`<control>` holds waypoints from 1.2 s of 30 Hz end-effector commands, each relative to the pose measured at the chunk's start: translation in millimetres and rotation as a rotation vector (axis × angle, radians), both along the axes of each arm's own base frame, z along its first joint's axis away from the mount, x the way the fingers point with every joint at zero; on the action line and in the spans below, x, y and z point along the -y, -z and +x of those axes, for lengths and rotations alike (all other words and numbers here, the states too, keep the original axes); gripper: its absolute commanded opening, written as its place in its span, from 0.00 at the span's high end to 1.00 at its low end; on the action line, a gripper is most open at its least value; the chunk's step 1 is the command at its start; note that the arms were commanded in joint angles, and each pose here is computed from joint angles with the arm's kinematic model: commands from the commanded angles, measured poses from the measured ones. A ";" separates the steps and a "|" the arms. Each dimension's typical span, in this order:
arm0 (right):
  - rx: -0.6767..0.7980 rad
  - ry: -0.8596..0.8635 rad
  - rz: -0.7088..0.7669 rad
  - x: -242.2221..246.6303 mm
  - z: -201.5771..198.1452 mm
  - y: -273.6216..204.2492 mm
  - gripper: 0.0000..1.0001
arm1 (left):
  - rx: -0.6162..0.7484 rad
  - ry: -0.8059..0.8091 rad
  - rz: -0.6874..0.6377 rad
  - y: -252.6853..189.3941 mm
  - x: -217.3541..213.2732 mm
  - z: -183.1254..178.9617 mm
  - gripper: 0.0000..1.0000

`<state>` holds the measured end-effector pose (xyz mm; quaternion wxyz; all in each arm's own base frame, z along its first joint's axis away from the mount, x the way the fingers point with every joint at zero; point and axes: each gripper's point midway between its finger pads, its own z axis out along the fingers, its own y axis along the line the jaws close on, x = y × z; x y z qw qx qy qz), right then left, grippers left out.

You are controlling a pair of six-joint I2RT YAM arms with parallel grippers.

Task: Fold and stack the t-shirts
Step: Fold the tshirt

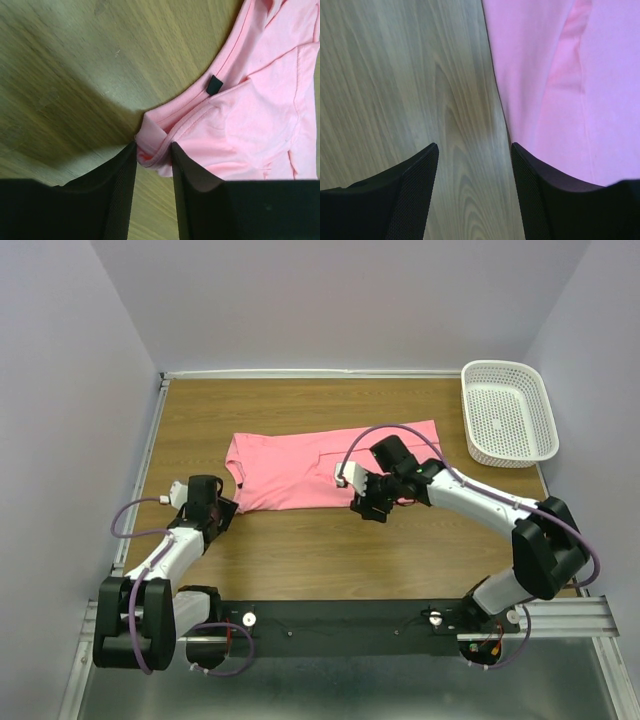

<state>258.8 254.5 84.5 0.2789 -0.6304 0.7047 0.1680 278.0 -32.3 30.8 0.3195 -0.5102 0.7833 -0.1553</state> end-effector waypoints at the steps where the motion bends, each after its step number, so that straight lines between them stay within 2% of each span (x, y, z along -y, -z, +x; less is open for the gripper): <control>1: 0.052 0.095 -0.125 53.6 18.2 11.8 0.33 | 0.054 -0.015 0.030 -9.7 -9.9 9.2 0.60; 7: 0.018 0.091 -0.205 81.4 22.0 41.1 0.35 | 0.088 -0.017 0.069 -20.9 -18.2 14.8 0.63; 14: -0.019 0.106 -0.274 91.9 29.8 63.6 0.44 | 0.076 0.009 0.077 -17.5 -18.0 16.1 0.63; 17: -0.018 0.121 -0.297 96.6 31.8 67.3 0.51 | 0.079 0.006 0.083 -18.5 -21.1 16.8 0.63; 24: -0.009 0.162 -0.303 105.4 40.7 69.7 0.74 | 0.098 -0.023 0.114 -27.3 -36.8 19.3 0.66; 27: -0.002 0.181 -0.296 109.2 44.6 67.7 0.79 | 0.100 -0.029 0.118 -28.1 -40.6 19.8 0.68; 30: -0.006 0.178 -0.276 108.1 42.9 64.9 0.79 | 0.104 -0.010 0.103 -28.8 -37.2 20.0 0.68; 34: -0.019 0.171 -0.250 103.6 39.9 63.9 0.74 | 0.119 0.083 0.054 -30.9 -20.1 15.9 0.61; 36: -0.022 0.172 -0.247 102.6 40.5 64.3 0.74 | 0.110 0.117 0.038 -29.9 -13.6 10.9 0.47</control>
